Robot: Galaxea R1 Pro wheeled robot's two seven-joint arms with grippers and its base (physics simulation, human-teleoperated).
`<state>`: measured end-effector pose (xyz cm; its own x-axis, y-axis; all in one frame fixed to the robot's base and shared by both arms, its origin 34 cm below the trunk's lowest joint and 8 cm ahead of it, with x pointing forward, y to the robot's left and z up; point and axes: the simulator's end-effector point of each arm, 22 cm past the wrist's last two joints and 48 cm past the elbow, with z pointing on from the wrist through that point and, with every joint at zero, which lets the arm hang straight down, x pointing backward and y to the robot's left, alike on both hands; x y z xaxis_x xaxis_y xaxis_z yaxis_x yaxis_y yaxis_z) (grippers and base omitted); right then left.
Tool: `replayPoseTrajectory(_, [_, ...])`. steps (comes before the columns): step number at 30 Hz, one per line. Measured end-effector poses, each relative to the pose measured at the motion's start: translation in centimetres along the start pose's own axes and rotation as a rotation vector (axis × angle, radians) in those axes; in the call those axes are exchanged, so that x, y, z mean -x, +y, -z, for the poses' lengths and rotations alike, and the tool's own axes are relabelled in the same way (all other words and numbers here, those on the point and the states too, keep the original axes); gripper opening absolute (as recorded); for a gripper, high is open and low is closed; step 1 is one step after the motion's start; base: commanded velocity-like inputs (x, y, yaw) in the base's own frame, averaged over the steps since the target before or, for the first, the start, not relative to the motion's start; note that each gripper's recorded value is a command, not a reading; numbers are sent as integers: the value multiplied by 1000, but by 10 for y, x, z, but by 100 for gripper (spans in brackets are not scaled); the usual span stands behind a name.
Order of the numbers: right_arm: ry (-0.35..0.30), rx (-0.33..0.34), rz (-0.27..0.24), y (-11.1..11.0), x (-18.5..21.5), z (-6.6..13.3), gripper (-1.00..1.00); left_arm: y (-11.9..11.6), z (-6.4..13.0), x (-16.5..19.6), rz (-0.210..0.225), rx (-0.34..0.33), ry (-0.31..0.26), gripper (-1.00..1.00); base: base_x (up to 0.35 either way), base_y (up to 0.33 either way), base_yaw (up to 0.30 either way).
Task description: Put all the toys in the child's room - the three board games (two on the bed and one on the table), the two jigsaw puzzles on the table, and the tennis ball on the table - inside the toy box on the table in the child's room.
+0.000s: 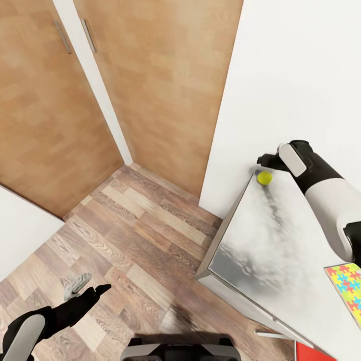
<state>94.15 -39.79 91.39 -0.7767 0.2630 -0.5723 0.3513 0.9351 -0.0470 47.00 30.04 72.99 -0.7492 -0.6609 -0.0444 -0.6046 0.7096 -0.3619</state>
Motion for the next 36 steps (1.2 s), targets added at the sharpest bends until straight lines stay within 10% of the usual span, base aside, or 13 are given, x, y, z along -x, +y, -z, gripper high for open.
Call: replayPoseTrajectory(36, [44,-19,9,-3,-25,-33,100,17,-14,-13,12,37,40,100,0,0,31])
